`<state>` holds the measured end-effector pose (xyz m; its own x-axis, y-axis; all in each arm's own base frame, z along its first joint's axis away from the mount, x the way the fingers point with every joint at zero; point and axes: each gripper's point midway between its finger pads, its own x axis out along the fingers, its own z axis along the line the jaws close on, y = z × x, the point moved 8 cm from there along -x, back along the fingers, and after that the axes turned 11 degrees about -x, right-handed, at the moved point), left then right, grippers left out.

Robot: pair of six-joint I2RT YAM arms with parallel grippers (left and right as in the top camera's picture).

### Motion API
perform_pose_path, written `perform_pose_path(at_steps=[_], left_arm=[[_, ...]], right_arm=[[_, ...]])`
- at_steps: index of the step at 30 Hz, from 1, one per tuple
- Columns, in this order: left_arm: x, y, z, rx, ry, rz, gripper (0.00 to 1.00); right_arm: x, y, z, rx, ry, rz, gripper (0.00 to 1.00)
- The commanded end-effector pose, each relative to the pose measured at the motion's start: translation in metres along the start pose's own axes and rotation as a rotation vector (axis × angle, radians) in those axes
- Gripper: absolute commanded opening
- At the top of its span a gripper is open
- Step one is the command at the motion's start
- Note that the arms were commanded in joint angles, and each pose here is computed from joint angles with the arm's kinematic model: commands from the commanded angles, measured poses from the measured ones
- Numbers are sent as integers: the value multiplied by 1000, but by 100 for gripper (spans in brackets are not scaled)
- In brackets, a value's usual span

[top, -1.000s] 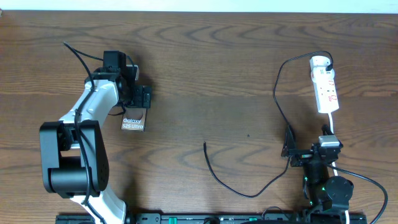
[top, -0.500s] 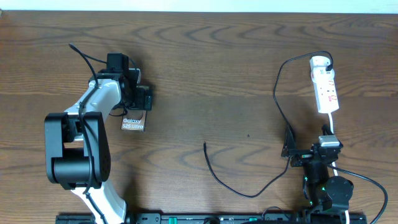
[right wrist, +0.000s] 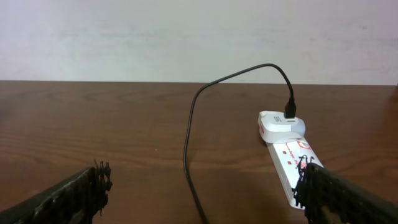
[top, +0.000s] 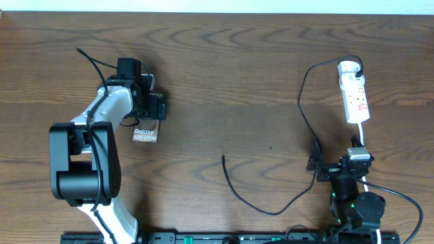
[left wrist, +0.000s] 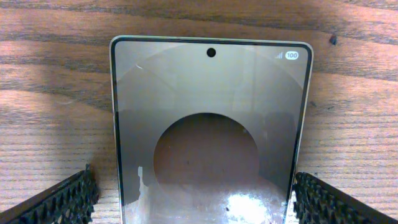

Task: Plug charger to phone and switch on socket
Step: 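Close the left gripper on the phone's top edge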

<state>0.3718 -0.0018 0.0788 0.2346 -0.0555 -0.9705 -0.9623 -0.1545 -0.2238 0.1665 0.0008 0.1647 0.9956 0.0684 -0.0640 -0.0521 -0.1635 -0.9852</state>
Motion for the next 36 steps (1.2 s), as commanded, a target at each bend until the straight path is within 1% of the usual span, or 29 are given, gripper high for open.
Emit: perform_pose_path(at_steps=[1,11,15,16,17,21,26,30,33,36], left_arm=[[10,7,-2,14,5,43,98],[10,8,-1,13,5,49,98],[10,8,-1,13,4,49,100],[10,8,-1,13,5,49,98],[10,8,-1,13,4,49,92],[10,8,-1,13,5,48,83],[10,8,-1,13,5,49,82],[10,8,-1,13,5,48,78],[10,8,-1,13,5,48,77],[10,8,-1,13,5,48,73]], right_arm=[[0,0,0,14,0,0,99],[0,0,0,14,-1,0,99],[0,0,0,14,-1,0,99],[0,0,0,14,0,0,99],[0,0,0,14,-1,0,99],[0,0,0,14,0,0,99],[0,0,0,14,-1,0,99],[0,0,0,14,0,0,99],[0,0,0,14,-1,0,99],[0,0,0,14,0,0,99]])
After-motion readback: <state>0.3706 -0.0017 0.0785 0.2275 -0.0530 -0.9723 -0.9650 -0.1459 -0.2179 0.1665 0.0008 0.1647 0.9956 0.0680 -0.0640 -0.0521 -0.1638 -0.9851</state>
